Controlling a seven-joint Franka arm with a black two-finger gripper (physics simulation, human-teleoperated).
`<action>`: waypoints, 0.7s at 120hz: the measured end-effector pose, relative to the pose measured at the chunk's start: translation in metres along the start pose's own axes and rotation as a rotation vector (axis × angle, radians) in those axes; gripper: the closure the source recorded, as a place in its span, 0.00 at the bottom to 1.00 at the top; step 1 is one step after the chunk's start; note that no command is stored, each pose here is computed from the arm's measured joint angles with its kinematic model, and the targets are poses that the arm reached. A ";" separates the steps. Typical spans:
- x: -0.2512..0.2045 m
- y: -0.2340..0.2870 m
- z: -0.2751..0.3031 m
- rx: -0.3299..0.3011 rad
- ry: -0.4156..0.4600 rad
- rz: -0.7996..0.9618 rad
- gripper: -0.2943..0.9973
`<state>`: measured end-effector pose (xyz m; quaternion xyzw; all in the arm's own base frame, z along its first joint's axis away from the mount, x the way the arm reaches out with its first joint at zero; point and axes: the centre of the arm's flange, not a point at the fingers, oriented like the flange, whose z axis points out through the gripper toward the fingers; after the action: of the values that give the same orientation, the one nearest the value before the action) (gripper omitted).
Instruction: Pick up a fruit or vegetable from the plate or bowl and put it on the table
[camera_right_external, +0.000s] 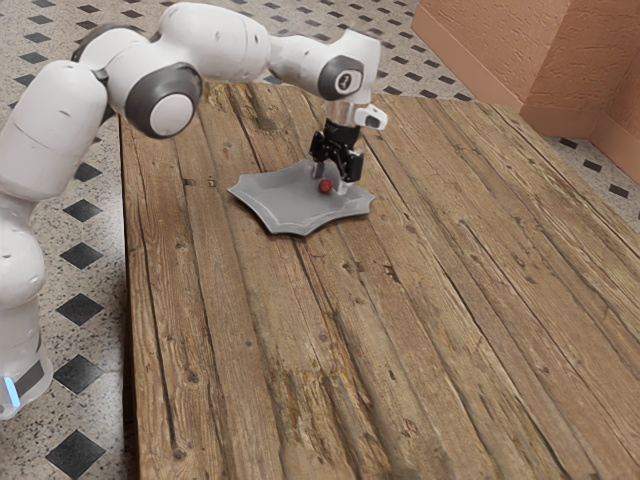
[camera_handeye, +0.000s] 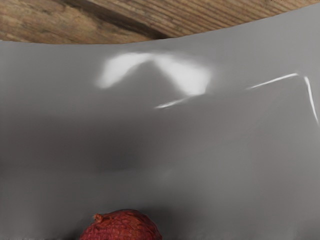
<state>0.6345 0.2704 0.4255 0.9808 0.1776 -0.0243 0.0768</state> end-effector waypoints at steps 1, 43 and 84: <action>0.000 0.000 0.000 0.000 0.000 -0.001 0.26; 0.002 -0.003 0.003 -0.003 0.005 -0.012 0.51; 0.003 -0.004 0.004 0.000 0.003 -0.009 0.63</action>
<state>0.6356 0.2749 0.4211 0.9801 0.1819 -0.0233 0.0765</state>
